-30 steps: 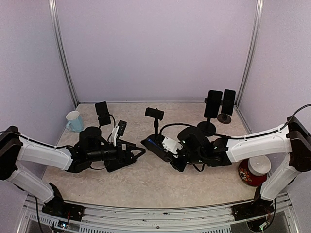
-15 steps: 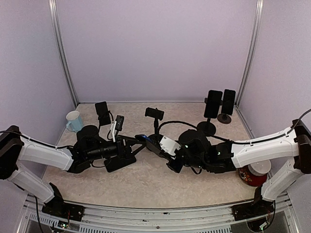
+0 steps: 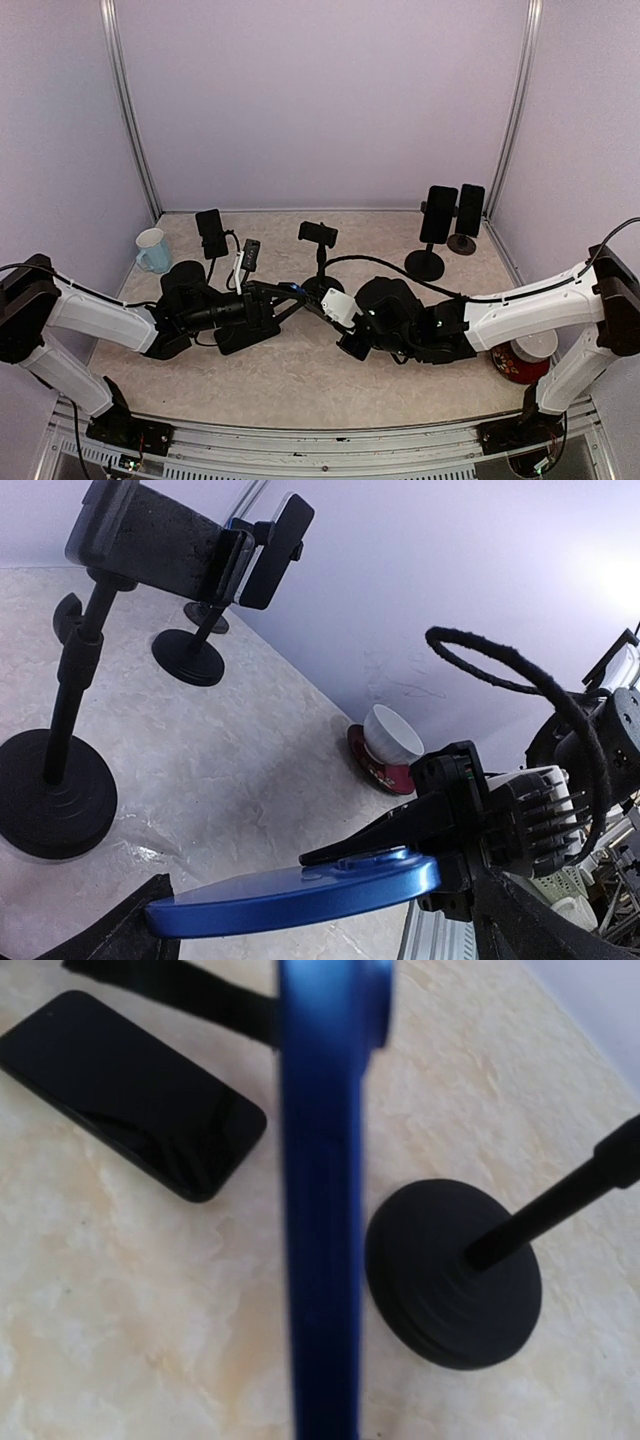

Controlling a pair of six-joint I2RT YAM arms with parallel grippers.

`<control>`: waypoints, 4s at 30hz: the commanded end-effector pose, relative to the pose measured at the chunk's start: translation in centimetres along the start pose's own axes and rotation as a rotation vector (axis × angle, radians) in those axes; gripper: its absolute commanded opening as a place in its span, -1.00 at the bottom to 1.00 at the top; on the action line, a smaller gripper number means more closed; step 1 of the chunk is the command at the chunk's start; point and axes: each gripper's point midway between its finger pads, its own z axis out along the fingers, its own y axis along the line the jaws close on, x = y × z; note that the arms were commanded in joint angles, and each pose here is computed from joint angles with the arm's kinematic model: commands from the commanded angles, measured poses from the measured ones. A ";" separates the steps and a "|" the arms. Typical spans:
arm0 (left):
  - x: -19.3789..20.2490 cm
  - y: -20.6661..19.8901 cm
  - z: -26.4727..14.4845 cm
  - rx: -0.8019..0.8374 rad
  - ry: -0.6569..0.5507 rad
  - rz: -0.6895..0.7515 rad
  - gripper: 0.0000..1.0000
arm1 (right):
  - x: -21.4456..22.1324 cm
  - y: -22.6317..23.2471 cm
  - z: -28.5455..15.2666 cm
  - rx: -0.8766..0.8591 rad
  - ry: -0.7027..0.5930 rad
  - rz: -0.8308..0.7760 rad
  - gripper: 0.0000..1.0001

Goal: Place the phone on the phone stand
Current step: Pass from the right arm to the left, then place the phone on the phone stand.

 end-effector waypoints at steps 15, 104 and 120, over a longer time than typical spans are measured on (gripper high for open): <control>-1.6 -0.2 1.0 0.007 -0.058 -0.025 0.94 | -3.3 -0.7 -0.7 0.099 -0.087 -0.014 -1.00; -13.9 15.4 -13.5 -0.811 -0.230 0.026 -0.17 | -1.4 -3.0 -1.5 0.081 -0.072 0.080 1.00; -18.7 18.6 -15.7 -0.997 -0.296 0.016 -0.28 | -0.9 -2.9 -1.5 0.080 -0.069 0.081 1.00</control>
